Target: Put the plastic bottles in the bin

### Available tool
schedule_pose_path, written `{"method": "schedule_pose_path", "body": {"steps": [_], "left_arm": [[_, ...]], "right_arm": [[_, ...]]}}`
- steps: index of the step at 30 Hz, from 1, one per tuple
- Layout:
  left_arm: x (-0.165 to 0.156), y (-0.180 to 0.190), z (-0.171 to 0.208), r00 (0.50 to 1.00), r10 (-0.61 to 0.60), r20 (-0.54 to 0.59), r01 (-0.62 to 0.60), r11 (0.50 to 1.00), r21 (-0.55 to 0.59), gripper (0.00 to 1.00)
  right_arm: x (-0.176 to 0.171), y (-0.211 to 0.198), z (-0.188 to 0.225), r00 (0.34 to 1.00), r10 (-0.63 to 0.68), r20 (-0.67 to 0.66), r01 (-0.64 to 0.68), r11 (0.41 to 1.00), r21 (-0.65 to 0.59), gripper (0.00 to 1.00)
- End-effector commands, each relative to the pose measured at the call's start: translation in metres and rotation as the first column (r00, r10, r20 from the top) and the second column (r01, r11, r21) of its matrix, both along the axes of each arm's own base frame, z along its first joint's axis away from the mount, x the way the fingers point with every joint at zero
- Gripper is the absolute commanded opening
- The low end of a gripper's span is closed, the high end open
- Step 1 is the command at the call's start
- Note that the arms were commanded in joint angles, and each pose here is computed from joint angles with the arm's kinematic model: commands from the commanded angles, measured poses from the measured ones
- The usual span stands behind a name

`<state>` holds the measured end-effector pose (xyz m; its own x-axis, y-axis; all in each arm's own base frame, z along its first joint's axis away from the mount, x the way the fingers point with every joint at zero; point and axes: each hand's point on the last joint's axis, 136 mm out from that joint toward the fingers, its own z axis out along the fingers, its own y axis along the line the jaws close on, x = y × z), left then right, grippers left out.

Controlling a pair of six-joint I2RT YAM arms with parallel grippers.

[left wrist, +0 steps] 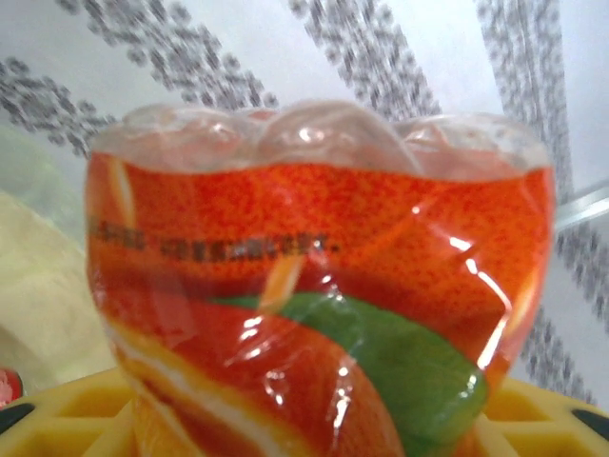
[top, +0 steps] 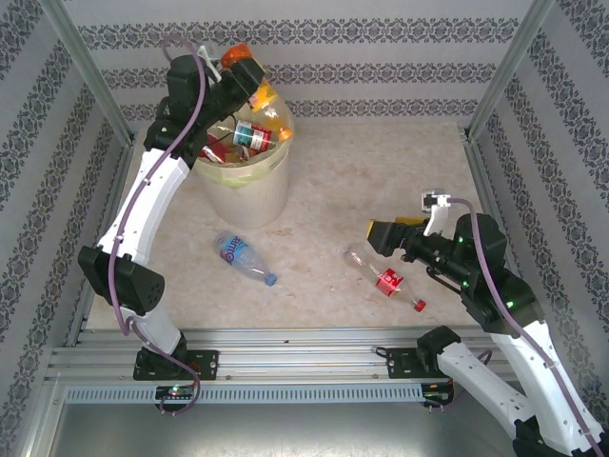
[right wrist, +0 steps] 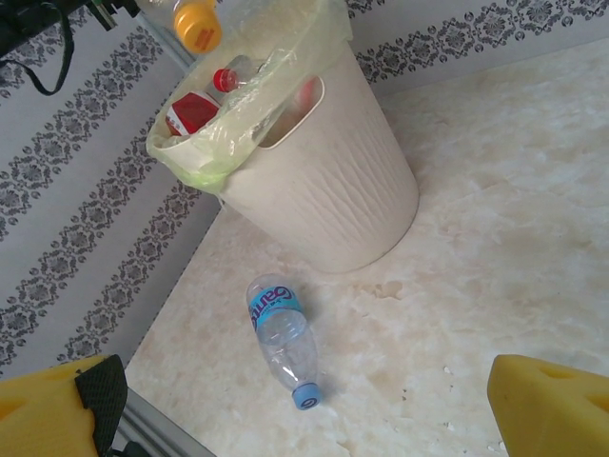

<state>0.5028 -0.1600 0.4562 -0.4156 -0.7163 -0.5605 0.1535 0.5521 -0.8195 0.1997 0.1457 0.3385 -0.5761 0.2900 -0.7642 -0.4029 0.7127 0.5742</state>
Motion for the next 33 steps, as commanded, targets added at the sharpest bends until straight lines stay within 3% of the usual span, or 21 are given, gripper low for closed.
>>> {"method": "schedule_pose_path", "body": {"steps": [1,6,15,33], "left_arm": [[0.013,0.037,0.036,0.98,0.163,0.11,-0.146,0.978,-0.152,0.55],[0.028,0.061,0.029,0.948,0.292,0.123,-0.281,0.954,-0.103,0.56],[0.053,0.081,-0.007,0.901,0.422,0.098,-0.418,0.907,-0.054,0.58],[0.085,0.066,-0.071,0.896,0.444,0.033,-0.444,0.889,0.113,0.63]], "right_arm": [[-0.001,-0.001,0.011,0.999,-0.007,0.036,0.006,1.0,0.018,0.98],[-0.003,-0.002,0.01,0.999,-0.007,0.034,0.007,1.0,0.019,0.98],[-0.002,-0.001,0.005,1.0,-0.006,0.022,0.006,1.0,0.027,0.98],[-0.001,-0.001,-0.005,1.0,-0.006,-0.002,0.006,1.0,0.006,0.98]]}}
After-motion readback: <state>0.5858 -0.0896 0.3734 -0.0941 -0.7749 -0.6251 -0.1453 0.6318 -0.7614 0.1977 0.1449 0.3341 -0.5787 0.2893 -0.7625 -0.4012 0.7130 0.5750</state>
